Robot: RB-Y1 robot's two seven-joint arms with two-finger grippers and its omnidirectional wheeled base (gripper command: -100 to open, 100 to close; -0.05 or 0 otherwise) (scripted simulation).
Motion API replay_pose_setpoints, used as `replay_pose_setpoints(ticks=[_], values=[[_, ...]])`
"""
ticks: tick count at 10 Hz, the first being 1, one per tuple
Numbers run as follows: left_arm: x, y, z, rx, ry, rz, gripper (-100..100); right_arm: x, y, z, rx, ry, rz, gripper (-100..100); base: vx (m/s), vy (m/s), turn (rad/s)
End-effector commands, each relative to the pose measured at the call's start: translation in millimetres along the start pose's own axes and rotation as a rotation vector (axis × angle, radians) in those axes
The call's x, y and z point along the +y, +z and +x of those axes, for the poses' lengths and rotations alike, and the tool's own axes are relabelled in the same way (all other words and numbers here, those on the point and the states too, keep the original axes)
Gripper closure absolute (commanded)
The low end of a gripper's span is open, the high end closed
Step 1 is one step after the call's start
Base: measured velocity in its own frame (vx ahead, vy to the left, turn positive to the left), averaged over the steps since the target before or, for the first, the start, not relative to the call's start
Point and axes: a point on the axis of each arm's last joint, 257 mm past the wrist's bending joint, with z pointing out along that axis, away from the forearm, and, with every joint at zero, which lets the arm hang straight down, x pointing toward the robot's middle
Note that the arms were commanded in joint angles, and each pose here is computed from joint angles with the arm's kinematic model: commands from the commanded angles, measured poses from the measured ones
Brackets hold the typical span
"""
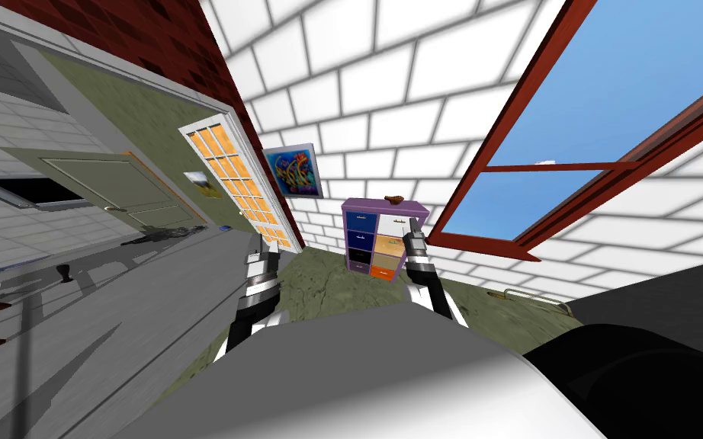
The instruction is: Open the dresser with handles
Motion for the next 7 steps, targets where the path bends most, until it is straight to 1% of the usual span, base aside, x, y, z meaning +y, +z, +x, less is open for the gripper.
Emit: replay_pose_setpoints(ticks=[1,7], values=[[0.0,0.0,0.0,0.000,0.000,0.000,0,0.0,0.0,0.0,0.000,0.000,0.000,0,0.000,0.000,0.000],[-0.1,0.0,0.0,0.000,0.000,0.000,0,0.2,0.0,0.0,0.000,0.000,0.000,0,0.000,0.000,0.000]])
